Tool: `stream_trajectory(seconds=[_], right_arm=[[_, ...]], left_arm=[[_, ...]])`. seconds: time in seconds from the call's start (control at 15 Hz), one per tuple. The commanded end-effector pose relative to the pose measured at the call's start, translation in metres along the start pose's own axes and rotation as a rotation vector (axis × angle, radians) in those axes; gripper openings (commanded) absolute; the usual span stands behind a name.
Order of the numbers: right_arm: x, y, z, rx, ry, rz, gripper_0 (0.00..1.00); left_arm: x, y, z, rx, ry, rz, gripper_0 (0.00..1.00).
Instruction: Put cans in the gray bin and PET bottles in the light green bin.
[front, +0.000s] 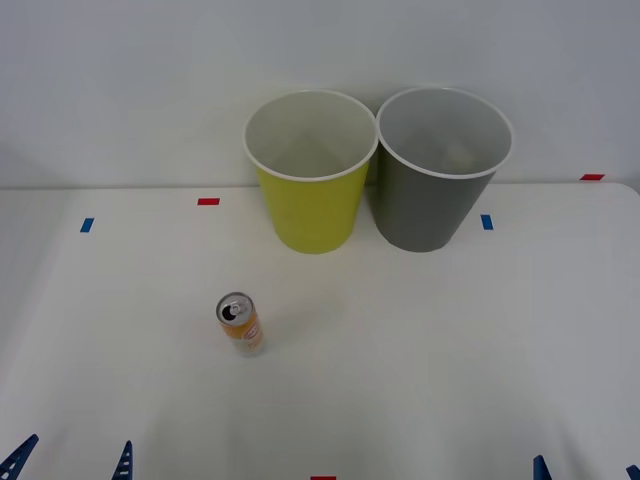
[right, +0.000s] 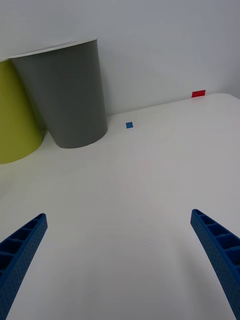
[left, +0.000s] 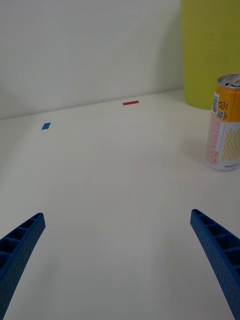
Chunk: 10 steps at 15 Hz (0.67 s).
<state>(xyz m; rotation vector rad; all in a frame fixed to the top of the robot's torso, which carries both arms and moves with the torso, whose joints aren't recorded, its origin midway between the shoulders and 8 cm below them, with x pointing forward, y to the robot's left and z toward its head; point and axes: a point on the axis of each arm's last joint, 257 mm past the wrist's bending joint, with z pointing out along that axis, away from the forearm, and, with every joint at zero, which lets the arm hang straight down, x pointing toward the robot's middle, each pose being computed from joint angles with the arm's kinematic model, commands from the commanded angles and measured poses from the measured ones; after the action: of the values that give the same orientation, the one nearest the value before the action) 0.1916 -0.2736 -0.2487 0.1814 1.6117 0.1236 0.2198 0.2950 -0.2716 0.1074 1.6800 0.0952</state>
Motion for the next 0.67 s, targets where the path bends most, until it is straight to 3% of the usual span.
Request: stream_trajectory(seconds=[0.07,0.67], right_arm=[[0.0000,0.0000,0.0000,0.000,0.000,0.000,1.00],[0.0000,0.0000,0.0000,0.000,0.000,0.000,1.00]], left_arm=[[0.0000,0.0000,0.0000,0.000,0.000,0.000,1.00],[0.0000,0.0000,0.0000,0.000,0.000,0.000,1.00]])
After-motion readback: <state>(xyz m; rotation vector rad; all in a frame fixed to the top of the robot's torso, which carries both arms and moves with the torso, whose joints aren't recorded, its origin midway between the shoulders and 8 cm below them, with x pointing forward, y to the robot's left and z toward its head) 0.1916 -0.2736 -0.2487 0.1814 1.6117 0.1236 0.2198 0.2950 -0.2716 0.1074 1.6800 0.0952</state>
